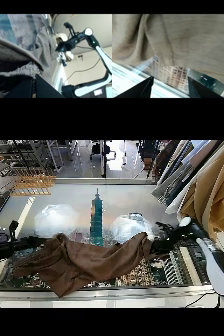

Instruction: Fold the clothes and pants, and hang the long-sleeved shirts on hangers.

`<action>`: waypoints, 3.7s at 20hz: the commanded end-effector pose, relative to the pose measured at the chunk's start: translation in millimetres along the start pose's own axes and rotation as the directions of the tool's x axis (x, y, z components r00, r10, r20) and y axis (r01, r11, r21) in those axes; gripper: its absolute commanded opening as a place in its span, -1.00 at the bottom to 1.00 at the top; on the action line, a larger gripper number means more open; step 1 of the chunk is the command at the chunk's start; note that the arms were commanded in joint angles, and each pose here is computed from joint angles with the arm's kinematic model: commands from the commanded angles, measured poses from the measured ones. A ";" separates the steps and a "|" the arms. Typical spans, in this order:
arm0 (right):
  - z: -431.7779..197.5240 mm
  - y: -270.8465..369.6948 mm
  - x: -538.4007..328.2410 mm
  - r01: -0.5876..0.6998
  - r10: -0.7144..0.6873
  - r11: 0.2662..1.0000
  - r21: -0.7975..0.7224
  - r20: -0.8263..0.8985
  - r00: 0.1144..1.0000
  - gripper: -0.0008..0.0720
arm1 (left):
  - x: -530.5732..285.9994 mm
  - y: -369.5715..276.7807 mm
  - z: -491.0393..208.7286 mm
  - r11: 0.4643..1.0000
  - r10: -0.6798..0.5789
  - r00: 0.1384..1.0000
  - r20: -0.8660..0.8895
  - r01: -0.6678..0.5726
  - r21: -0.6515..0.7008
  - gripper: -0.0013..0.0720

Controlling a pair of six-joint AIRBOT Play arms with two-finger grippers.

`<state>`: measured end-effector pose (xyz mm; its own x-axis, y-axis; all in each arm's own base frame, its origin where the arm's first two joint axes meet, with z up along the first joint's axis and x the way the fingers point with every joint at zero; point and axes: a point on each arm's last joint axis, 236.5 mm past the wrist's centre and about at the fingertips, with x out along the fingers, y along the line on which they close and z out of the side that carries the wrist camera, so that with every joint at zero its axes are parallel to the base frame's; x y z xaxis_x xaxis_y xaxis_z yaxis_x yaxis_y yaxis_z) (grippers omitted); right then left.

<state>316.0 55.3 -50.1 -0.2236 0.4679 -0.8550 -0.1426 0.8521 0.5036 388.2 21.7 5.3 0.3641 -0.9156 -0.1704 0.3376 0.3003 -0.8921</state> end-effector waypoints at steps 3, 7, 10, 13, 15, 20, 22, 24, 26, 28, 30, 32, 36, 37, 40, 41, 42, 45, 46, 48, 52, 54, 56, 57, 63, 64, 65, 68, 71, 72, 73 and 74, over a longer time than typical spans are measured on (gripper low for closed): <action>4.0 -7.5 27.7 0.376 -0.415 0.883 -0.282 -0.092 0.905 0.34 | -12.1 -17.8 11.4 0.999 0.024 0.999 0.030 -0.025 0.029 -0.95; 13.7 -1.1 43.5 0.434 -0.460 0.863 -0.257 -0.050 0.886 0.35 | -13.2 -17.7 11.6 0.999 0.026 0.999 0.032 -0.027 0.022 -0.95; 2.5 -16.5 59.1 0.468 -0.483 0.870 -0.155 -0.071 0.873 0.29 | -13.2 -17.7 11.7 0.999 0.026 0.999 0.032 -0.027 0.022 -0.95; 2.0 -21.9 66.6 0.482 -0.487 0.872 -0.079 -0.055 0.872 -0.93 | -14.4 -19.9 15.8 0.998 0.032 0.999 0.042 -0.030 -0.047 -0.95; 8.4 -17.1 42.2 0.515 -0.518 0.854 -0.081 -0.019 0.855 -0.94 | -21.0 -29.3 30.8 0.993 0.075 0.995 0.063 -0.069 -0.097 -0.95; 30.0 20.2 -155.6 0.753 -0.699 0.657 0.023 0.392 0.598 -0.94 | -69.0 -172.1 130.4 0.986 0.088 0.941 0.328 -0.129 0.103 -0.95; 15.2 51.0 -261.0 0.737 -0.677 0.641 0.217 0.612 0.409 -0.94 | -113.3 -282.1 173.8 0.958 -0.071 0.828 0.557 -0.100 0.270 -0.95; -24.9 85.4 -349.5 0.665 -0.611 0.659 0.351 0.766 0.201 -0.94 | -170.9 -384.3 188.1 0.903 -0.236 0.635 0.736 -0.136 0.407 -0.95; -77.2 117.8 -403.4 0.618 -0.545 0.671 0.410 0.838 0.035 -0.94 | -224.2 -457.2 175.5 0.869 -0.321 0.434 0.842 -0.219 0.444 -0.95; -123.6 141.9 -429.5 0.592 -0.489 0.681 0.430 0.870 -0.069 -0.94 | -260.1 -509.0 147.3 0.822 -0.360 0.288 0.887 -0.352 0.448 -0.95; -159.3 156.2 -446.2 0.582 -0.450 0.678 0.449 0.880 -0.155 -0.94 | -280.4 -548.3 118.3 0.783 -0.429 0.208 0.879 -0.400 0.476 -0.95; -183.8 167.4 -460.1 0.601 -0.411 0.652 0.463 0.881 -0.234 -0.94 | -300.9 -584.6 90.4 0.738 -0.544 0.141 0.827 -0.389 0.552 -0.95; -187.9 170.1 -466.7 0.617 -0.400 0.629 0.473 0.877 -0.264 -0.94 | -326.7 -577.4 83.0 0.721 -0.495 0.078 0.865 -0.519 0.459 -0.95; -179.3 168.1 -464.4 0.622 -0.406 0.630 0.466 0.880 -0.247 -0.94 | -328.3 -556.3 93.7 0.734 -0.409 0.075 0.910 -0.566 0.376 -0.95; -136.3 160.0 -438.5 0.638 -0.425 0.662 0.393 0.898 -0.112 -0.94 | -316.7 -456.0 125.2 0.731 -0.006 0.104 0.995 -0.678 0.076 -0.95; -120.7 150.7 -417.4 0.642 -0.455 0.679 0.357 0.890 -0.015 -0.94 | -304.9 -419.5 129.5 0.704 0.135 0.138 0.981 -0.710 0.003 -0.95; -110.6 133.3 -389.6 0.648 -0.516 0.685 0.333 0.850 0.108 -0.94 | -293.3 -388.8 129.8 0.663 0.254 0.168 0.952 -0.747 -0.045 -0.95; -104.6 90.0 -317.4 0.664 -0.639 0.690 0.287 0.672 0.374 -0.94 | -290.2 -330.2 121.3 0.534 0.473 0.150 0.868 -0.833 -0.147 -0.95; -99.3 79.6 -300.7 0.669 -0.652 0.689 0.277 0.640 0.407 -0.94 | -296.4 -313.8 115.8 0.503 0.517 0.131 0.846 -0.846 -0.176 -0.95; -79.1 58.9 -272.2 0.672 -0.664 0.688 0.274 0.611 0.431 -0.95 | -304.9 -276.7 106.7 0.516 0.575 0.134 0.807 -0.825 -0.230 -0.95; 8.9 21.4 -234.7 0.628 -0.627 0.710 0.319 0.693 0.357 -0.95 | -297.0 -165.1 120.5 0.668 0.601 0.239 0.763 -0.674 -0.315 -0.95; 67.6 -3.5 -223.7 0.579 -0.593 0.737 0.347 0.743 0.310 -0.95 | -278.5 -114.3 156.0 0.761 0.550 0.289 0.784 -0.560 -0.327 -0.95; 125.8 -36.0 -214.2 0.535 -0.566 0.761 0.367 0.779 0.271 -0.95 | -258.0 -62.9 192.8 0.811 0.505 0.284 0.815 -0.478 -0.336 -0.95; 152.3 -53.9 -204.9 0.519 -0.560 0.770 0.371 0.782 0.273 -0.95 | -245.9 -33.1 205.8 0.815 0.510 0.274 0.816 -0.458 -0.355 -0.95; 255.6 -104.3 -164.0 0.402 -0.536 0.827 0.394 0.770 0.347 -0.94 | -185.9 66.9 246.3 0.819 0.545 0.365 0.755 -0.425 -0.385 -0.74; 256.9 -106.2 -166.7 0.372 -0.534 0.834 0.407 0.766 0.359 -0.83 | -194.8 64.5 250.6 0.821 0.538 0.355 0.765 -0.427 -0.379 0.18; 251.1 -108.8 -168.1 0.336 -0.537 0.839 0.427 0.748 0.391 -0.36 | -206.8 59.2 250.9 0.826 0.531 0.345 0.774 -0.413 -0.383 0.70; 195.2 -114.7 -144.5 0.339 -0.533 0.844 0.415 0.579 0.617 0.24 | -236.3 46.2 206.6 0.794 0.578 0.449 0.682 -0.501 -0.343 0.59; 133.7 -38.1 -80.0 0.112 -0.160 0.983 0.143 0.384 0.909 0.23 | -300.0 90.2 62.2 0.423 0.899 0.389 0.199 -0.660 -0.620 0.36; 112.3 4.4 -62.2 -0.039 0.018 0.997 0.060 0.316 0.949 0.14 | -324.8 97.4 14.1 0.262 0.945 0.325 0.027 -0.708 -0.655 0.36; 94.3 43.0 -49.1 -0.172 0.162 0.985 0.014 0.265 0.951 0.10 | -341.9 98.7 -23.3 0.156 0.953 0.284 -0.103 -0.754 -0.639 0.36; 78.5 76.9 -37.5 -0.274 0.270 0.962 -0.015 0.236 0.934 0.10 | -351.5 99.0 -45.1 0.107 0.949 0.267 -0.165 -0.770 -0.628 0.36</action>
<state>465.9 24.4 -29.4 0.2142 0.3546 -0.9102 0.0327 0.9287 0.3695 381.6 337.6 7.9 0.6796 -0.0422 -0.7324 -0.5648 0.6071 -0.5590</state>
